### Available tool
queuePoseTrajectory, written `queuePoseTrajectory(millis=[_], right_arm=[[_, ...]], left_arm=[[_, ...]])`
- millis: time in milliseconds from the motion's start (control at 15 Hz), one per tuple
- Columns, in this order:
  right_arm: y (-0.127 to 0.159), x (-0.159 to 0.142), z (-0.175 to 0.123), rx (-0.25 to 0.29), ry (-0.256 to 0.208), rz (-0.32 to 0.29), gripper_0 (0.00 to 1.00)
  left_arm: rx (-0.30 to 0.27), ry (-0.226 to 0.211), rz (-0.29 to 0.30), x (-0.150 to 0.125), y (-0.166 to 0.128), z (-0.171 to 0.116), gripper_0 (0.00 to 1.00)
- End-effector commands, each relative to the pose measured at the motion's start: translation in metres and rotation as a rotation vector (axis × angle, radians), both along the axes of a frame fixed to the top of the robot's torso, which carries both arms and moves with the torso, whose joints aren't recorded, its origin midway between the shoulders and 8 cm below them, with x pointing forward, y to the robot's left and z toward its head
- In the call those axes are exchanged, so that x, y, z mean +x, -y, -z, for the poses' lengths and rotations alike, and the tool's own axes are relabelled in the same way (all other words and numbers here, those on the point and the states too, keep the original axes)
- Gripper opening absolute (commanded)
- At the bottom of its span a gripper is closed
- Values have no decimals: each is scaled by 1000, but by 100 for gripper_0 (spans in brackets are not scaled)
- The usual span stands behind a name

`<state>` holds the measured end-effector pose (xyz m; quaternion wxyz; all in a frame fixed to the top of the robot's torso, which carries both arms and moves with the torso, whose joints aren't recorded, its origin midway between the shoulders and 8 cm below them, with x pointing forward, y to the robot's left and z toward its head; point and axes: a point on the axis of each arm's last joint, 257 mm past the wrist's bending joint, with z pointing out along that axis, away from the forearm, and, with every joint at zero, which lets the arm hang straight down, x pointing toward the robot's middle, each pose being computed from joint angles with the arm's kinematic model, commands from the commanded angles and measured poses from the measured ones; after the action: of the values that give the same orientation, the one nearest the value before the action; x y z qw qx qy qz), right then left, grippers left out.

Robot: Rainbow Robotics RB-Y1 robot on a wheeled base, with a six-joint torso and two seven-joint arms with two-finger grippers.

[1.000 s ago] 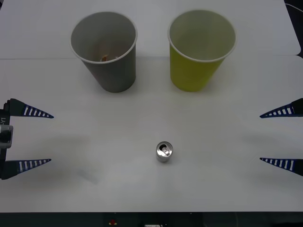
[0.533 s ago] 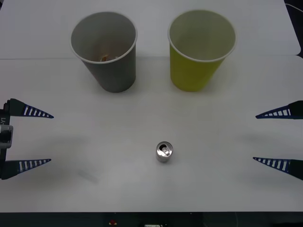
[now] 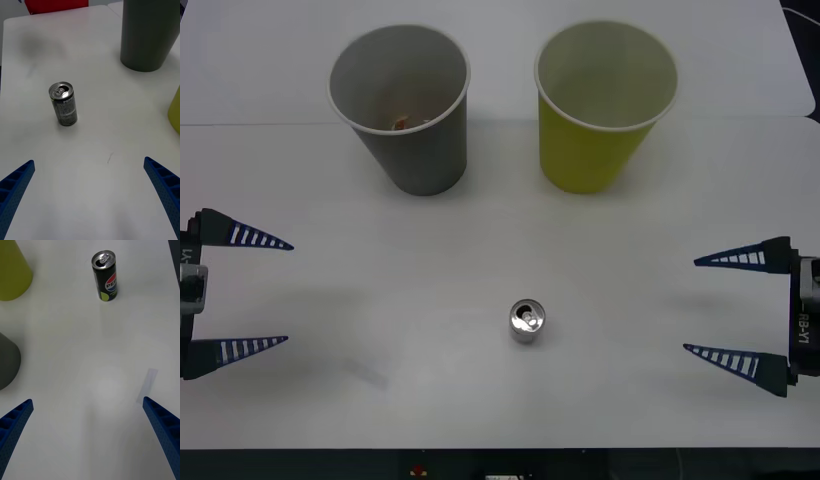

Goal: Put the can into the green bin and the plastic bottle into the gray bin

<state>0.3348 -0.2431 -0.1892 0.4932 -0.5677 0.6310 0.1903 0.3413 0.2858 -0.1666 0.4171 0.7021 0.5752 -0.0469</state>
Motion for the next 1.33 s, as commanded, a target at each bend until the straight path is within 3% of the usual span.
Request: queuePoseTrajectory(millis=[67, 200, 267, 733, 1333], right_arm=[[-11, 0, 7, 23, 23, -5, 100], [-17, 0, 15, 40, 31, -3, 100], [-18, 2, 18, 40, 58, -3, 100], [-46, 10, 54, 147, 88, 11, 100], [-84, 18, 87, 246, 46, 17, 100]], left_arm=[[0, 0, 0, 0, 0, 0, 100], [0, 0, 0, 0, 0, 0, 100], [0, 0, 0, 0, 0, 0, 100], [0, 0, 0, 0, 0, 0, 100], [0, 0, 0, 0, 0, 0, 100]])
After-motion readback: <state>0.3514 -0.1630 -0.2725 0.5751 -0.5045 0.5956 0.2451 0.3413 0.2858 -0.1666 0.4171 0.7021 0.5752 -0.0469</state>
